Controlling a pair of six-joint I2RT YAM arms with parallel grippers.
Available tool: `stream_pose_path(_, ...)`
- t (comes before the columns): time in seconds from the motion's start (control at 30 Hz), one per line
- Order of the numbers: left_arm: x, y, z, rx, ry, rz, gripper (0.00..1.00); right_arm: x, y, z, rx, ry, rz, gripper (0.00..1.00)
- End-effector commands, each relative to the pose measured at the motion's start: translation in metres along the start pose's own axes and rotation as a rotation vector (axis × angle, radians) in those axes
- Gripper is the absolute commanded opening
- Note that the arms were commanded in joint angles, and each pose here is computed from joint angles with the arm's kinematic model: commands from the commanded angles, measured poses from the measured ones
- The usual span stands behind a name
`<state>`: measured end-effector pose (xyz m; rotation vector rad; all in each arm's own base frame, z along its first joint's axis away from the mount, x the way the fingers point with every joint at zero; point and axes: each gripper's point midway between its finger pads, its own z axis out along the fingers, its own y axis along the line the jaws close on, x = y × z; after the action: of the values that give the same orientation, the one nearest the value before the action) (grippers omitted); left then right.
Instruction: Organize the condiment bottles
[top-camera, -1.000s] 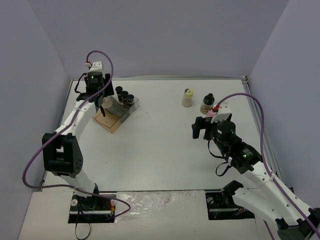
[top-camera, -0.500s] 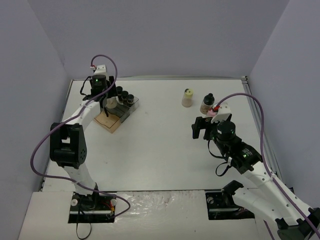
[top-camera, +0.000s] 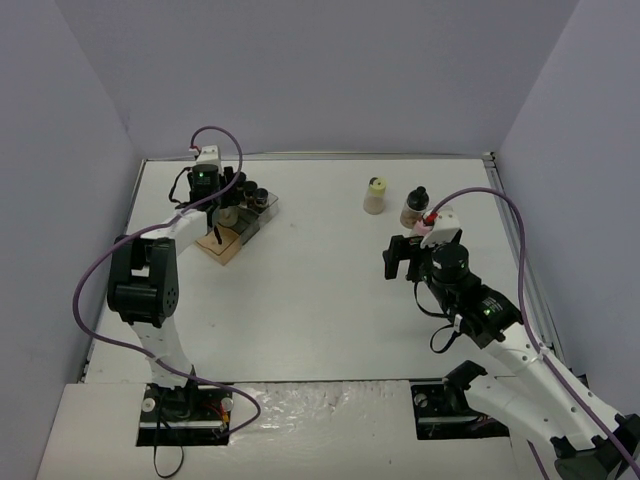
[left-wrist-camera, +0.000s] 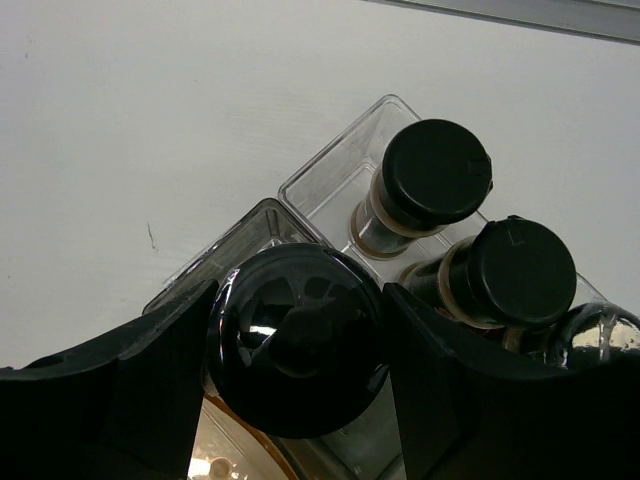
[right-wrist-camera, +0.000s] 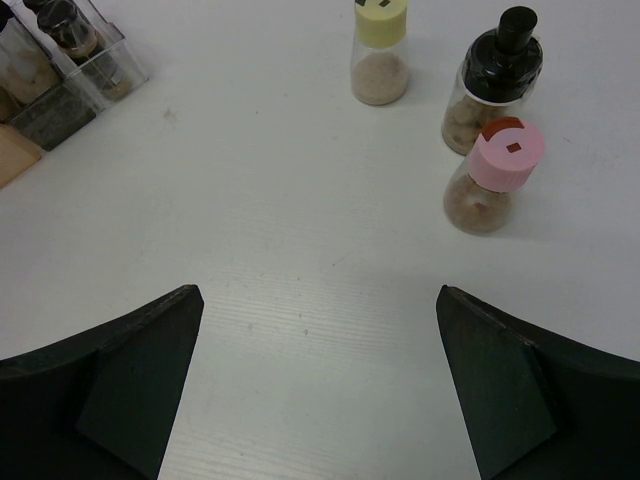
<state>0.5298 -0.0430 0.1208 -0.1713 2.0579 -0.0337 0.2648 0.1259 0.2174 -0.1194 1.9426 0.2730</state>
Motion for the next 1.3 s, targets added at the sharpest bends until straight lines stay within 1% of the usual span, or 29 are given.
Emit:
stream_pose_path(0.0, -0.058, -0.008, -0.009, 0.042, -0.201, -0.008, 0.16, -0.016, 0.005, 0.006, -0.014, -0.070, 0.031, 1.00)
stream_pose_path(0.07, -0.052, -0.007, -0.007, 0.039, -0.191, -0.008, 0.28, -0.012, 0.004, 0.008, -0.009, -0.060, 0.027, 1.00)
stream_pose_path(0.13, -0.048, -0.006, -0.005, 0.032, -0.183, -0.011, 0.38, -0.008, 0.003, 0.011, 0.000, -0.050, 0.023, 1.00)
stream_pose_path(0.23, -0.047, -0.004, -0.009, 0.026, -0.178, -0.014, 0.54, -0.015, 0.004, 0.015, 0.008, -0.066, 0.032, 1.00)
stream_pose_path(0.27, -0.048, -0.003, -0.010, 0.024, -0.177, -0.014, 0.61, -0.020, 0.005, 0.016, 0.009, -0.075, 0.036, 1.00)
stream_pose_path(0.3, -0.048, -0.002, -0.013, 0.019, -0.175, -0.011, 0.72, -0.029, 0.007, 0.016, 0.009, -0.087, 0.041, 1.00)
stream_pose_path(0.5, -0.060, 0.002, -0.040, 0.001, -0.170, -0.025, 0.97, -0.053, 0.007, 0.034, 0.072, -0.089, 0.014, 1.00)
stream_pose_path(0.63, -0.071, 0.004, -0.067, -0.005, -0.156, -0.051, 0.97, -0.072, -0.001, 0.055, 0.125, -0.079, 0.001, 1.00)
stream_pose_path(0.7, -0.070, 0.004, -0.086, -0.006, -0.111, -0.064, 0.97, -0.082, -0.011, 0.069, 0.127, -0.064, 0.024, 1.00)
stream_pose_path(0.73, -0.078, 0.004, -0.096, -0.002, -0.124, -0.069, 0.97, -0.086, -0.021, 0.078, 0.129, -0.054, 0.044, 1.00)
stream_pose_path(0.77, -0.079, 0.004, -0.106, 0.002, -0.108, -0.065, 0.97, -0.091, -0.033, 0.086, 0.145, -0.048, 0.062, 1.00)
stream_pose_path(0.87, -0.063, 0.005, -0.135, 0.014, -0.002, -0.024, 0.97, -0.097, -0.069, 0.112, 0.196, -0.014, 0.101, 1.00)
stream_pose_path(0.93, -0.057, 0.003, -0.156, 0.045, 0.037, 0.001, 0.97, -0.102, -0.078, 0.129, 0.202, 0.002, 0.101, 1.00)
stream_pose_path(0.97, -0.063, 0.004, -0.169, 0.055, 0.017, 0.010, 0.97, -0.095, -0.092, 0.133, 0.231, 0.041, 0.107, 1.00)
stream_pose_path(1.0, -0.055, 0.006, -0.175, 0.060, 0.035, 0.033, 0.97, -0.096, -0.095, 0.145, 0.235, 0.058, 0.102, 1.00)
stream_pose_path(1.03, -0.057, 0.007, -0.186, 0.064, 0.020, 0.047, 0.97, -0.094, -0.102, 0.151, 0.244, 0.073, 0.103, 1.00)
stream_pose_path(1.07, -0.053, 0.009, -0.189, 0.063, 0.028, 0.060, 0.97, -0.092, -0.105, 0.156, 0.245, 0.084, 0.100, 1.00)
stream_pose_path(1.13, -0.057, 0.010, -0.209, 0.083, -0.034, 0.074, 0.97, -0.083, -0.120, 0.173, 0.273, 0.118, 0.086, 0.99)
stream_pose_path(1.17, -0.059, 0.007, -0.212, 0.107, -0.064, 0.074, 0.97, -0.075, -0.124, 0.183, 0.278, 0.145, 0.077, 0.99)
stream_pose_path(1.27, -0.049, 0.002, -0.214, 0.147, -0.061, 0.089, 0.97, -0.070, -0.132, 0.201, 0.280, 0.171, 0.041, 0.99)
